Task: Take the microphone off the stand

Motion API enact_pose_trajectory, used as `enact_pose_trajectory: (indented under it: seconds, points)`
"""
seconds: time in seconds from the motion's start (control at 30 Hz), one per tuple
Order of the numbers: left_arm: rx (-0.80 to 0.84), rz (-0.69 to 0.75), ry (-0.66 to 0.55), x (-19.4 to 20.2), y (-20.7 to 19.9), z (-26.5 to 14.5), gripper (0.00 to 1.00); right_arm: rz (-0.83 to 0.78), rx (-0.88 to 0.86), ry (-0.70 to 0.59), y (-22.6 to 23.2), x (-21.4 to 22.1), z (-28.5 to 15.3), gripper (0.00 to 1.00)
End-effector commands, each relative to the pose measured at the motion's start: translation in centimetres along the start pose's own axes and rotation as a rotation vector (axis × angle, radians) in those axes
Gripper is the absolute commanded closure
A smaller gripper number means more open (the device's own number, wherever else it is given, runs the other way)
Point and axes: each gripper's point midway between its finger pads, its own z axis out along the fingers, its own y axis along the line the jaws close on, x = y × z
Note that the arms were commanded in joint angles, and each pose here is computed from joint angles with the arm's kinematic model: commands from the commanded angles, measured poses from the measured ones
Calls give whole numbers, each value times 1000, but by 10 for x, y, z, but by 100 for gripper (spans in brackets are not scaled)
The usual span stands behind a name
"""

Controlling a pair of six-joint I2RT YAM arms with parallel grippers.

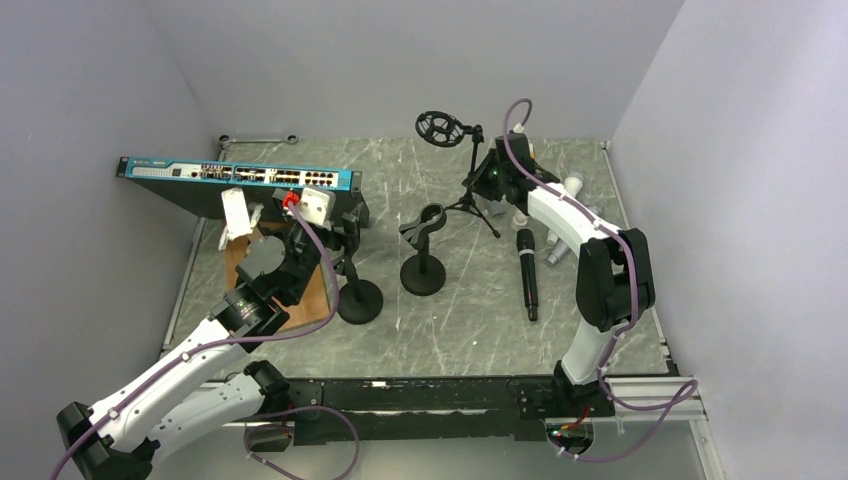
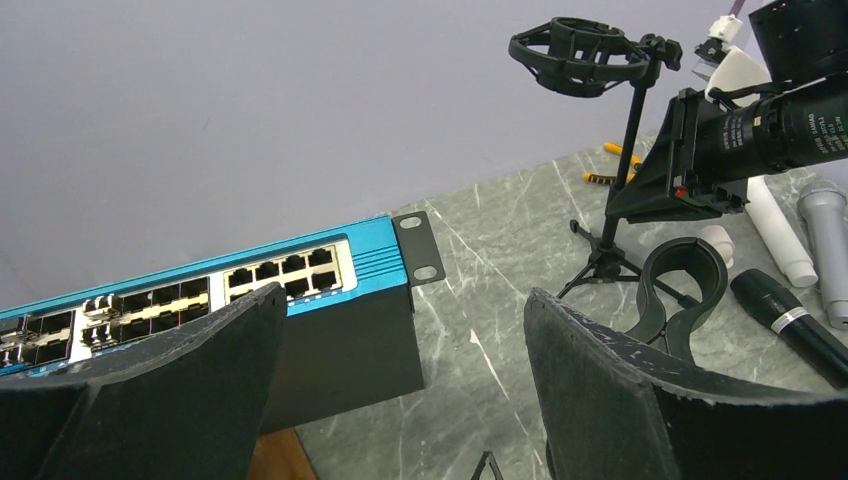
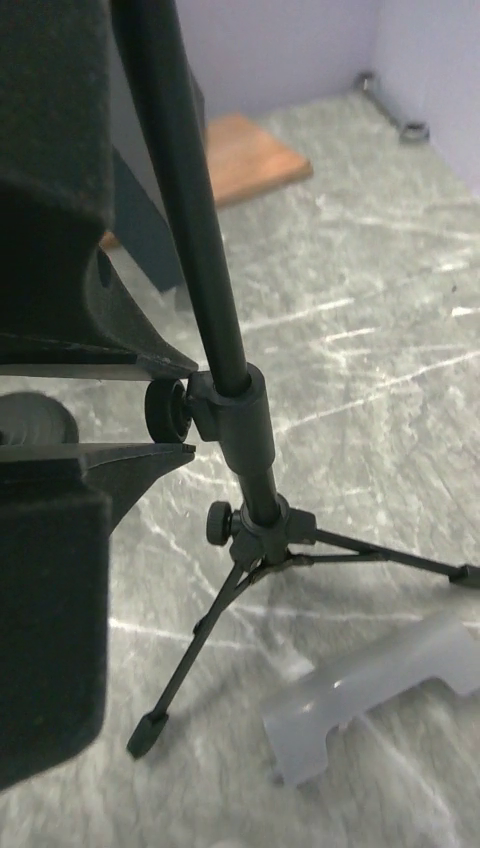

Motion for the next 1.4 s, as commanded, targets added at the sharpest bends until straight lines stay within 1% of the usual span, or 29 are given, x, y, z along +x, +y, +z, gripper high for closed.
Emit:
enact_pose_trajectory:
  seconds: [0.0, 0.1, 0.2, 0.23, 0.3, 0.37, 0.53, 0.67, 0.77, 0.87, 0.9, 1.13, 1.27, 1.37]
  points:
    - [6, -37, -58, -24, -1, 2, 9, -168, 257, 7, -42, 7, -11, 87]
    - [8, -39, -56, -24, -1, 2, 9, -156, 176, 26, -24, 8, -8, 76]
    - [4, -37, -55, -23, -1, 2, 9, -143, 105, 11, -8, 2, -13, 64]
    - [5, -37, -56, -23, -1, 2, 9, -136, 68, 16, -2, 2, -16, 58]
    - [4, -39, -62, -25, 0, 1, 9, -121, 13, 2, 6, -4, -23, 42]
    - [5, -41, -61, -25, 0, 1, 9, -103, -28, -3, 9, -8, -30, 31]
    - [5, -40, -63, -26, 0, 1, 9, -39, -73, -10, -5, -20, -47, 24]
    - [4, -40, -66, -26, 0, 0, 9, -33, -81, -36, -16, -29, -62, 18]
    - [6, -44, -67, -27, 0, 0, 9, -27, -123, -80, -13, -43, -80, 10]
    - [12, -45, -63, -26, -1, 1, 9, -6, -216, -138, 0, -65, -102, 1]
    - [12, -47, -62, -26, -1, 1, 9, -2, -271, -165, 9, -76, -111, 0]
    - [15, -47, -61, -26, -2, 1, 9, -19, -583, -172, 84, -115, -145, 0]
    - [8, -44, -64, -26, -1, 1, 9, -10, -674, -189, 108, -132, -152, 0]
    - [7, -44, -64, -26, 0, 1, 8, -6, -711, -147, 116, -134, -142, 0]
